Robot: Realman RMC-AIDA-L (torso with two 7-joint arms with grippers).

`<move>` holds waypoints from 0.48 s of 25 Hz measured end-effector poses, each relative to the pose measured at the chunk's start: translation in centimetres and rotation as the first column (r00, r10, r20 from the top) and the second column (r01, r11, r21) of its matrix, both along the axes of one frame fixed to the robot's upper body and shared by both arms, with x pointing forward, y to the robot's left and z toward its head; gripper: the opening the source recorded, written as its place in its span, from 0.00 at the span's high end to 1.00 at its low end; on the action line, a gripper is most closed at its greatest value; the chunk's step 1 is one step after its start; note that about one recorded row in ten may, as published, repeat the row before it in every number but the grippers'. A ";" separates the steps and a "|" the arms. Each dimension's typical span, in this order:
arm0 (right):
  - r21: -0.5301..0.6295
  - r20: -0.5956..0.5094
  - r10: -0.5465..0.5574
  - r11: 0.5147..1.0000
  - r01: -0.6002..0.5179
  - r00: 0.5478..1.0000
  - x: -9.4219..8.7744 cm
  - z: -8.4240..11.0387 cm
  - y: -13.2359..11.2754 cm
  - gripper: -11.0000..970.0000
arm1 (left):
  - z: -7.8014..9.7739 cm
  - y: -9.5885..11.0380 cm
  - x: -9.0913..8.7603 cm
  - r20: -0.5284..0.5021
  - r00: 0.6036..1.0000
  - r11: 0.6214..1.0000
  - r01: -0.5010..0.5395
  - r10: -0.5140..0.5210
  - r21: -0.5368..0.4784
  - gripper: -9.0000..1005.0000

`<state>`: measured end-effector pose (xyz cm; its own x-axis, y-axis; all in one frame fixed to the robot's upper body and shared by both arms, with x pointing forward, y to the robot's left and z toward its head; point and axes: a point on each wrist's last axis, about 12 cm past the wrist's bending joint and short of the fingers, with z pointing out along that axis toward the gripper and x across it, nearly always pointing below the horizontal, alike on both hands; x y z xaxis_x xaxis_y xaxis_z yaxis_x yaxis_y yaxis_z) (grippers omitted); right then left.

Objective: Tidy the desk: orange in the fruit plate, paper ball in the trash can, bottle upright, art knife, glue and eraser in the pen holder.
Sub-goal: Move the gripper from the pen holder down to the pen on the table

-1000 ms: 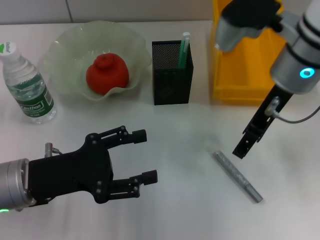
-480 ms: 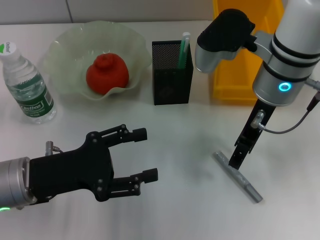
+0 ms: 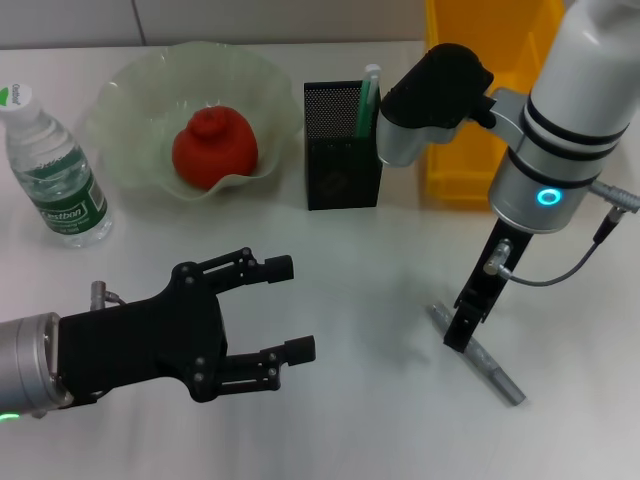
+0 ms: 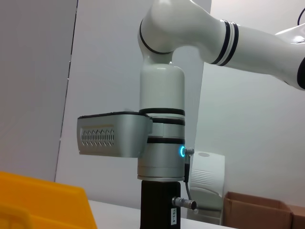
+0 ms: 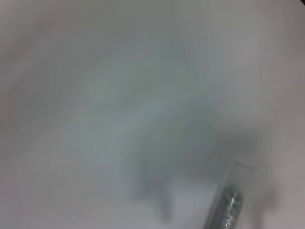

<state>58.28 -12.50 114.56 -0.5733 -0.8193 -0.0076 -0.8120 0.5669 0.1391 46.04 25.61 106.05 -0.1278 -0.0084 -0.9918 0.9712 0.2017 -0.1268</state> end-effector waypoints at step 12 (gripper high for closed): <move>0.009 -0.021 -0.014 1.000 0.014 1.000 -0.2 -0.5 -0.1 0.35 | 0.0 0.1 -0.1 0.000 1.000 1.000 -0.004 0.004 -0.001 0.20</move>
<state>58.12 -12.59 114.09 -0.5846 -0.8113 -0.0028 -0.8010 0.5766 0.1610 45.96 25.68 106.03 -0.1280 -0.0097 -0.9917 0.9704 0.2055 -0.1272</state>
